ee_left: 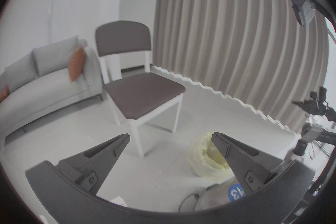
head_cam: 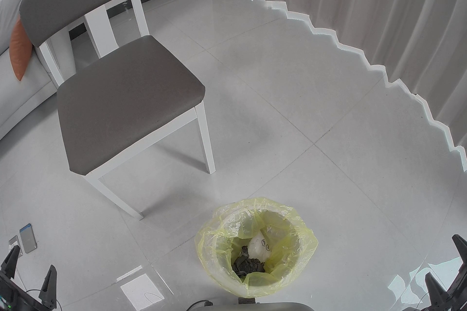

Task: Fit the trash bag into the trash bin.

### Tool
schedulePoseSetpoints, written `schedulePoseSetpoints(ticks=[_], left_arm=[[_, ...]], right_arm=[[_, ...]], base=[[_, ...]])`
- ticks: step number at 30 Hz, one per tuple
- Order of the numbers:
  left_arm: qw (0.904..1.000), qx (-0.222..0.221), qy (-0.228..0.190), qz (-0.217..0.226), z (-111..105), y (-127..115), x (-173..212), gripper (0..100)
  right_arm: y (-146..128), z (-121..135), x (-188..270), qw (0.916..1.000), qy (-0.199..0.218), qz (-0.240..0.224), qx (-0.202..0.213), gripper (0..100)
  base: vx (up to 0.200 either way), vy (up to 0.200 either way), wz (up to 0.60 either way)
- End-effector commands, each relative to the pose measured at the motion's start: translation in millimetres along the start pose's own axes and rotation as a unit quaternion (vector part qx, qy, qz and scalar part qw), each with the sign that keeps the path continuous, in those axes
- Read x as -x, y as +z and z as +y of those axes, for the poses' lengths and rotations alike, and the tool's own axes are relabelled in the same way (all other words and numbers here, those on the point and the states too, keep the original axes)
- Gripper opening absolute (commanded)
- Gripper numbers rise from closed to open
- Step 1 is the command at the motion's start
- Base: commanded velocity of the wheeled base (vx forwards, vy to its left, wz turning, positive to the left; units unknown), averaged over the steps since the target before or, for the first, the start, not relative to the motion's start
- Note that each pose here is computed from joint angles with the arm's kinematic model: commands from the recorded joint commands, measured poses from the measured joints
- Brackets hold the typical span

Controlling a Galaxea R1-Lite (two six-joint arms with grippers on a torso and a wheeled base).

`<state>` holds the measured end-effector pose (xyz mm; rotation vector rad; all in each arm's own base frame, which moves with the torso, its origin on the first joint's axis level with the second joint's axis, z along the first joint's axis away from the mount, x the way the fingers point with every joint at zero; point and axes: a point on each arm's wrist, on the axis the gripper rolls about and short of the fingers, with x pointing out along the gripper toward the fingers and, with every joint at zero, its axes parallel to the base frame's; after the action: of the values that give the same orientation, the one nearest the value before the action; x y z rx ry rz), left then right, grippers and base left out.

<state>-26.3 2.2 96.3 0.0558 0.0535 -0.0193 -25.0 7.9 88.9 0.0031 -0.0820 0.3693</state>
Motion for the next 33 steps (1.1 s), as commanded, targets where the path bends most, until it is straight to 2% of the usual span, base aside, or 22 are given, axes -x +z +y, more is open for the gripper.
schedulePoseSetpoints(ticks=[1, 4, 8, 11, 15, 18, 20, 23, 25, 30, 33], left_arm=[[0.9988, -0.001, 0.046, -0.012, -1.4, -12.7, 0.9, 100], [0.9954, 0.010, 0.091, -0.028, 0.5, -14.1, -1.4, 100], [0.9944, 0.033, 0.093, -0.039, 0.6, -15.1, -2.7, 100], [0.9957, 0.037, 0.075, -0.040, -0.2, -14.5, -2.6, 100], [0.9979, 0.035, 0.049, -0.025, -1.5, -16.3, -2.3, 100], [0.9995, 0.023, 0.014, -0.016, -3.1, -20.1, -3.9, 100], [0.9993, 0.027, 0.019, -0.016, -2.9, -20.4, -4.0, 100], [0.9991, 0.032, 0.023, -0.016, -2.7, -20.5, -4.1, 100], [0.9988, 0.037, 0.026, -0.020, -2.6, -20.2, -4.2, 100], [0.9988, 0.037, 0.026, -0.020, -2.6, -20.2, -4.2, 100], [0.9987, 0.037, 0.027, -0.020, -2.5, -20.2, -4.2, 100]], right_arm=[[-4.9, -0.8, -0.8, 0.9997, -0.009, 0.007, 0.022, 100], [-4.9, -0.9, -0.8, 0.9996, -0.011, 0.007, 0.025, 100], [-4.9, -1.9, -0.7, 0.9990, -0.033, 0.007, 0.029, 100], [-4.9, -2.8, -0.7, 0.9976, -0.053, 0.008, 0.043, 100], [-4.9, -2.9, -0.6, 0.9974, -0.054, 0.008, 0.046, 100], [-5.0, -3.1, -0.6, 0.9974, -0.059, 0.009, 0.041, 100], [-5.1, -4.4, -0.4, 0.9955, -0.089, 0.010, 0.032, 100], [-5.4, -8.1, 0.6, 0.9841, -0.173, 0.013, 0.036, 100], [-5.2, -9.0, 0.9, 0.9801, -0.194, 0.014, 0.039, 100], [-5.4, -8.8, 0.8, 0.9811, -0.189, 0.014, 0.038, 100], [-5.6, -7.0, 0.2, 0.9882, -0.148, 0.014, 0.035, 100]], base=[[0.000, 0.000, 0.00], [0.000, 0.000, 0.00], [0.000, 0.000, 0.00], [0.000, 0.000, 0.00], [0.000, 0.000, 0.00], [0.000, 0.000, 0.00], [0.000, 0.000, 0.00], [0.000, 0.000, 0.00], [0.000, 0.000, 0.00], [0.000, 0.000, 0.00], [0.000, 0.000, 0.00]])
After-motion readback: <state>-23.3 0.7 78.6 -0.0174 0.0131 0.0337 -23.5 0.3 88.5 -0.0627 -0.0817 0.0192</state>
